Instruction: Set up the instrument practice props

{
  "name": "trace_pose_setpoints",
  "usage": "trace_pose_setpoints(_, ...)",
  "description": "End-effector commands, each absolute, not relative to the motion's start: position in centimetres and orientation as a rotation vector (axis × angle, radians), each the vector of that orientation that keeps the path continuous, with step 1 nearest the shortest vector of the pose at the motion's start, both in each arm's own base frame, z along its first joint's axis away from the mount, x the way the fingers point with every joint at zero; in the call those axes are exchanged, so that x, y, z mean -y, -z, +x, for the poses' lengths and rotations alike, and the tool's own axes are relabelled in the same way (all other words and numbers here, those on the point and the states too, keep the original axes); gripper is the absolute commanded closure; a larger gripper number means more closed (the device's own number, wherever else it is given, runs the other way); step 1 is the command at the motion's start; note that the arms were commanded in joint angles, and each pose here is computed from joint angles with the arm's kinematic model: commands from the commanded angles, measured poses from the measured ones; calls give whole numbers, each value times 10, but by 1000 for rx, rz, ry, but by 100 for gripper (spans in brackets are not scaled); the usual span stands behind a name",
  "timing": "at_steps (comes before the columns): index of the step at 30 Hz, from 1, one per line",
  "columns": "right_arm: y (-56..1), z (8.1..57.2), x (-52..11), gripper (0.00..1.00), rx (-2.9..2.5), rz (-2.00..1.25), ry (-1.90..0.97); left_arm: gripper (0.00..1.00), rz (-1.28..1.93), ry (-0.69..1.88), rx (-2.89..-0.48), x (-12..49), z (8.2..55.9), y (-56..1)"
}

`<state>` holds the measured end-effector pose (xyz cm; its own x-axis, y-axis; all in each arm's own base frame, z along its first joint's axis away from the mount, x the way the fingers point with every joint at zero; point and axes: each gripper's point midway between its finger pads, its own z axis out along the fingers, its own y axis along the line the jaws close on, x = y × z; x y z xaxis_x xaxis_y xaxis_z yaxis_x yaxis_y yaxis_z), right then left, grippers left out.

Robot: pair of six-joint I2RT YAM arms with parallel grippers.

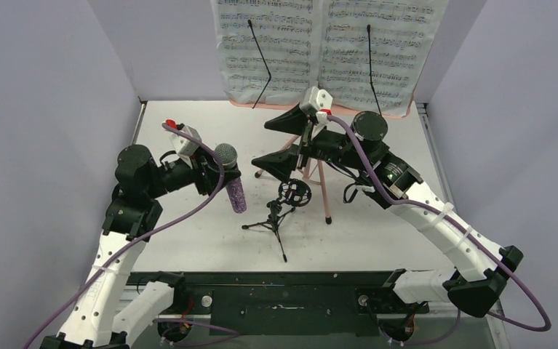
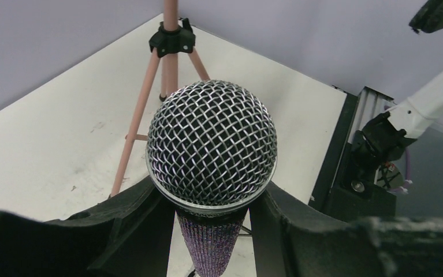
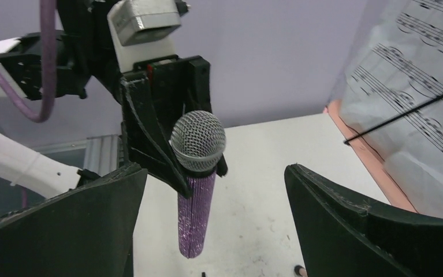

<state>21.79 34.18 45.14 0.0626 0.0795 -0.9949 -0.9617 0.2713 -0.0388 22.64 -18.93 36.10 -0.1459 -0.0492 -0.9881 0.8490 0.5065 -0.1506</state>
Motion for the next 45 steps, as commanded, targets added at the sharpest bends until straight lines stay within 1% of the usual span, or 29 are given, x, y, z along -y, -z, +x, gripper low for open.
trace_pose_setpoints(1, -487, 191, -356, 6, -1042, -1048, -1174, 100, 870, 962, -1301, 204, 206, -411)
trace_pose_setpoints(5, -479, 188, -370, 2, -1037, -1095, -1223, 100, 907, 1008, -1296, 214, 201, -411)
trace_pose_setpoints(8, -474, 187, -379, 2, -1032, -1119, -1228, 100, 918, 1029, -1297, 219, 199, -409)
trace_pose_setpoints(16, -461, 190, -396, 11, -1060, -1133, -1240, 100, 942, 1082, -1284, 232, 188, -411)
trace_pose_setpoints(19, -458, 190, -401, 19, -1066, -1141, -1249, 100, 943, 1085, -1283, 233, 187, -411)
trace_pose_setpoints(22, -456, 189, -402, 32, -1069, -1149, -1253, 100, 936, 1071, -1279, 232, 188, -413)
trace_pose_setpoints(25, -455, 188, -400, 50, -1075, -1152, -1254, 100, 930, 1056, -1279, 231, 190, -412)
trace_pose_setpoints(26, -455, 188, -400, 52, -1075, -1152, -1255, 100, 926, 1052, -1278, 231, 191, -412)
trace_pose_setpoints(27, -453, 188, -400, 49, -1079, -1153, -1256, 100, 927, 1050, -1276, 231, 191, -412)
trace_pose_setpoints(28, -453, 187, -399, 41, -1080, -1151, -1253, 100, 928, 1050, -1271, 231, 191, -413)
trace_pose_setpoints(29, -453, 188, -398, 35, -1082, -1150, -1247, 100, 926, 1047, -1268, 231, 191, -414)
trace_pose_setpoints(31, -450, 188, -397, 28, -1086, -1149, -1240, 100, 925, 1045, -1260, 231, 192, -416)
trace_pose_setpoints(33, -449, 188, -397, 23, -1090, -1151, -1238, 100, 926, 1043, -1253, 231, 192, -418)
trace_pose_setpoints(35, -447, 189, -397, 22, -1095, -1154, -1234, 100, 924, 1044, -1247, 232, 192, -420)
trace_pose_setpoints(36, -446, 190, -397, 24, -1104, -1151, -1230, 100, 923, 1043, -1241, 232, 193, -421)
trace_pose_setpoints(38, -441, 192, -397, 35, -1129, -1147, -1224, 100, 929, 1048, -1234, 233, 192, -422)
trace_pose_setpoints(42, -437, 190, -397, 44, -1139, -1158, -1235, 100, 933, 1048, -1216, 233, 191, -428)
trace_pose_setpoints(44, -438, 190, -397, 58, -1136, -1157, -1234, 100, 932, 1045, -1213, 233, 191, -428)
trace_pose_setpoints(45, -438, 191, -397, 68, -1136, -1154, -1229, 100, 931, 1045, -1216, 233, 191, -428)
